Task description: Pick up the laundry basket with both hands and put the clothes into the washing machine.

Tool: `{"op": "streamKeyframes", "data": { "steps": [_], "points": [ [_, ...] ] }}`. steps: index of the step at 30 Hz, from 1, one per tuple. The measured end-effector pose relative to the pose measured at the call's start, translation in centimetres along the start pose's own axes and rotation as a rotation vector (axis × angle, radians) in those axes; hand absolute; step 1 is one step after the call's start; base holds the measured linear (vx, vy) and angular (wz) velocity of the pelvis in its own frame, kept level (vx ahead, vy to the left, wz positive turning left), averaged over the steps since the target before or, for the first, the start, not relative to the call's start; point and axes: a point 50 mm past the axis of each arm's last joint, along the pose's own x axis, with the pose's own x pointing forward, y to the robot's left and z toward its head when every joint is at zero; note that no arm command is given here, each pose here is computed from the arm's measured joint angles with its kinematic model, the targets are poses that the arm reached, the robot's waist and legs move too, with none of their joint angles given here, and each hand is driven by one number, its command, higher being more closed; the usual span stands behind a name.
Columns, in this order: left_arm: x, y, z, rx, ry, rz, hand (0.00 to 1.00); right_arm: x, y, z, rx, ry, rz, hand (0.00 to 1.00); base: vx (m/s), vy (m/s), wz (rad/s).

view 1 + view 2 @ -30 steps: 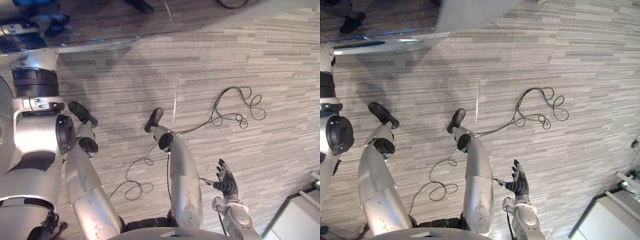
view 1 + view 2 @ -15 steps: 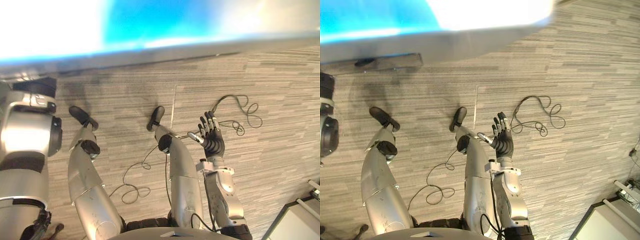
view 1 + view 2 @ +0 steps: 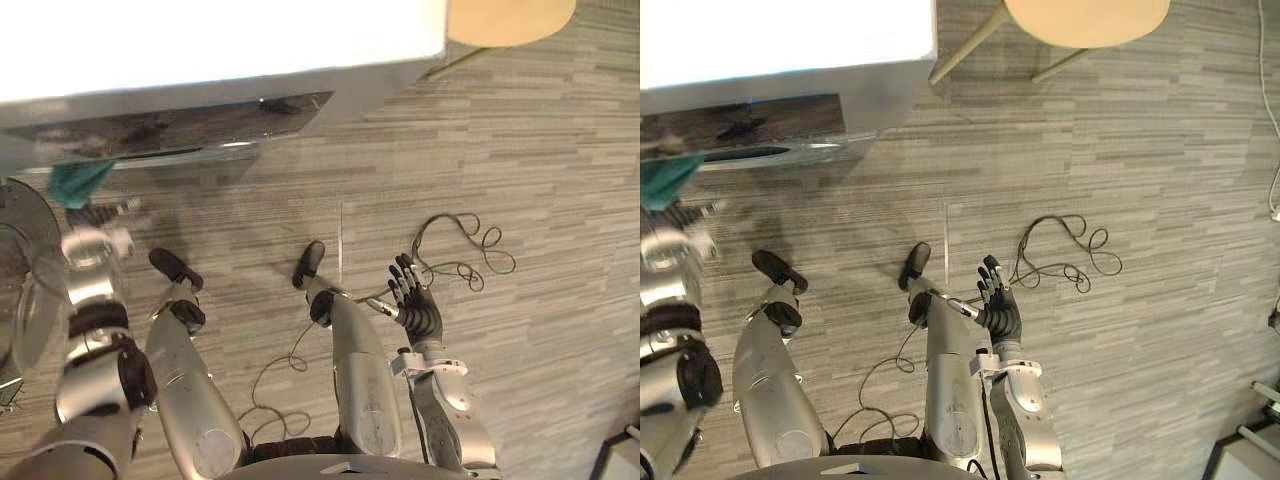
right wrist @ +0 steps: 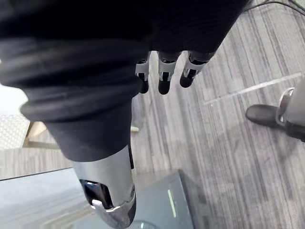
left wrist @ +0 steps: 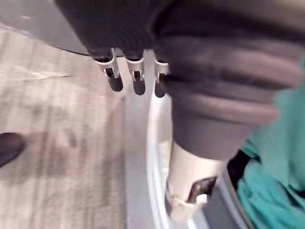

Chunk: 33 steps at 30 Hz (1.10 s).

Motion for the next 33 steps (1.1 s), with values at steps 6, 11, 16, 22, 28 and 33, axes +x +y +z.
{"op": "streamKeyframes", "data": {
  "steps": [6,11,16,22,28,33],
  "points": [
    [-5.9,-2.3,-11.1,0.018,0.258,-0.088,0.00,-0.5,-2.4,-2.3,-0.127,0.132,-0.062,0.00,-0.04,0.070,-0.03],
    [-11.8,-3.9,-16.5,0.013,0.371,-0.214,0.00,-0.5,-3.6,-4.7,-0.180,0.249,-0.097,0.00,-0.08,0.171,-0.39],
    [-14.2,-4.4,-18.5,-0.030,0.441,-0.233,0.00,-1.6,-3.2,-8.5,-0.147,0.411,-0.134,0.00,-0.04,0.047,0.33],
    [-19.0,-2.3,-22.9,-0.048,0.635,-0.178,0.00,-4.7,-2.7,-14.3,-0.119,0.698,-0.165,0.00,-0.03,-0.138,0.28],
    [-20.4,-2.8,-24.2,-0.044,0.712,-0.208,0.00,-5.1,-5.0,-15.9,-0.199,0.833,-0.202,0.00,-0.05,-0.009,0.27],
    [-20.6,-1.4,-24.9,-0.033,0.753,-0.186,0.00,-6.3,-7.3,-16.3,-0.264,0.911,-0.246,0.00,0.04,0.055,0.36]
  ]
}}
